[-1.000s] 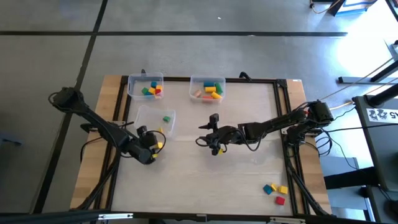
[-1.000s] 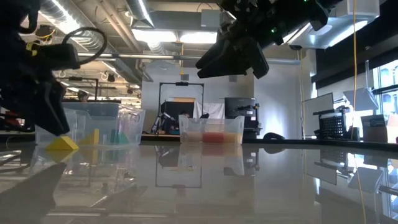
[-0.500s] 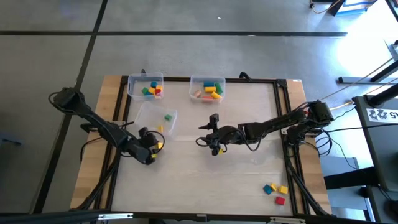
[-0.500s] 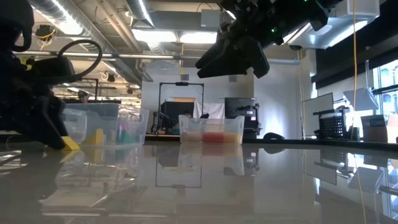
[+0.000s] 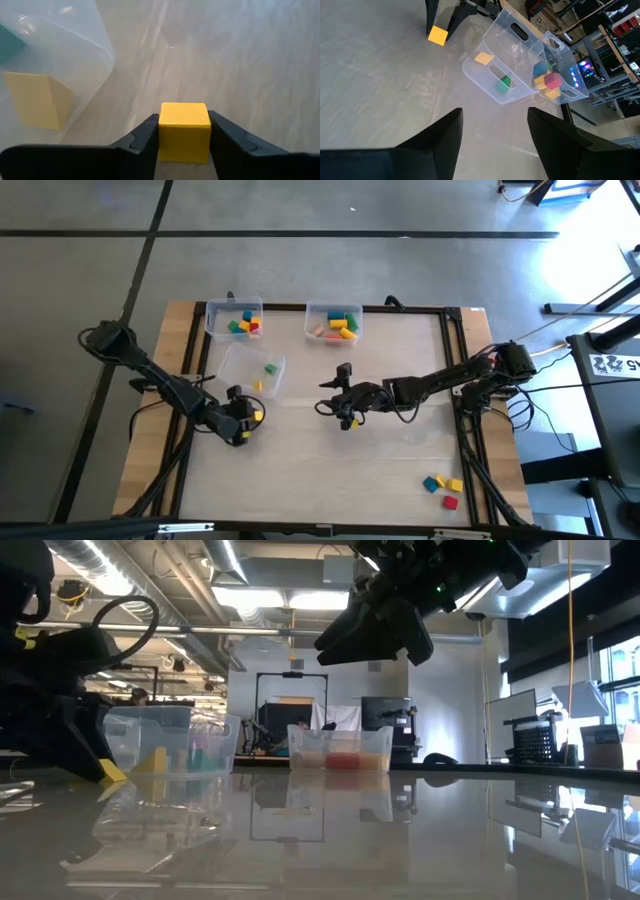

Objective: Sort blocks by size
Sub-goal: Put the yellow triangle game block into the bottom left transparent bin, then put the yellow triangle game block into the middle left transparent bin

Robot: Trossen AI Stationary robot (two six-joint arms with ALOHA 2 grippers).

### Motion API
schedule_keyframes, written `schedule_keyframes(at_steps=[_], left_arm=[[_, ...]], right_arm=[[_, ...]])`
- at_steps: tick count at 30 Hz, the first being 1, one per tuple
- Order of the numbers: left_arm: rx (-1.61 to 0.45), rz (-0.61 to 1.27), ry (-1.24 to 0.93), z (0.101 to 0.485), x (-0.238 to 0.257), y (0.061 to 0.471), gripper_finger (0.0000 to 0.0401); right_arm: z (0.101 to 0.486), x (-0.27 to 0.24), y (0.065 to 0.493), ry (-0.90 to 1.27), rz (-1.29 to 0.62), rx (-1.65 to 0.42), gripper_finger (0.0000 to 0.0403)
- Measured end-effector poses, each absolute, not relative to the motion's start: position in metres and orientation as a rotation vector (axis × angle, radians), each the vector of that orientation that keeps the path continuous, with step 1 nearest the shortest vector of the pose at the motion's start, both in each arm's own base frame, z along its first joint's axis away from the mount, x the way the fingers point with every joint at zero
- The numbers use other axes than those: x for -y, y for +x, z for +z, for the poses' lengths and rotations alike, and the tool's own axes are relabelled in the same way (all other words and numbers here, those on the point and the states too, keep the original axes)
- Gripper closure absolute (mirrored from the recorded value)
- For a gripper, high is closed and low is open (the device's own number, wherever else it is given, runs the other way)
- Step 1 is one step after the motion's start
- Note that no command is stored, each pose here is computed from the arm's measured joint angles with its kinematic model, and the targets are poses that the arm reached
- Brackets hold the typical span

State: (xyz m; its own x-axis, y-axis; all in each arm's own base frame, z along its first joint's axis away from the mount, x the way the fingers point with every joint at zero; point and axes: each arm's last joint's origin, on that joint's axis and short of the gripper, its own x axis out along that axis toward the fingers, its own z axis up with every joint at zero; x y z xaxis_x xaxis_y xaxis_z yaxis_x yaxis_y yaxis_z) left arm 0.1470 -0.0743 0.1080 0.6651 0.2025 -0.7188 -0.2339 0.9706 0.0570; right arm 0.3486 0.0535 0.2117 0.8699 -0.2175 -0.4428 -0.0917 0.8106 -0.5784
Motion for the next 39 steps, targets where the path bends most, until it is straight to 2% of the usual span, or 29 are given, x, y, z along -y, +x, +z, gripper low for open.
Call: schedule_keyframes(at_steps=[6, 14, 23, 29, 39], left_arm=[[-0.804, 0.221, -0.075, 0.116, 0.078, 0.152, 0.0268], [-0.703, 0.148, -0.066, 0.169, 0.09, 0.174, 0.0263], [-0.54, 0.378, 0.003, 0.235, 0.059, 0.17, 0.0259], [-0.498, 0.567, 0.046, 0.24, 0.033, 0.16, 0.0259], [-0.579, 0.757, 0.011, 0.212, 0.006, 0.159, 0.0249]], right_arm=[[0.212, -0.053, 0.349, -0.629, -0.071, -0.521, 0.0175], [0.212, -0.053, 0.349, -0.629, -0.071, -0.521, 0.0175], [0.212, -0.053, 0.349, -0.629, -0.071, -0.52, 0.0175], [0.212, -0.054, 0.349, -0.628, -0.071, -0.521, 0.0175], [0.212, -0.053, 0.348, -0.635, -0.1, -0.526, 0.0175]])
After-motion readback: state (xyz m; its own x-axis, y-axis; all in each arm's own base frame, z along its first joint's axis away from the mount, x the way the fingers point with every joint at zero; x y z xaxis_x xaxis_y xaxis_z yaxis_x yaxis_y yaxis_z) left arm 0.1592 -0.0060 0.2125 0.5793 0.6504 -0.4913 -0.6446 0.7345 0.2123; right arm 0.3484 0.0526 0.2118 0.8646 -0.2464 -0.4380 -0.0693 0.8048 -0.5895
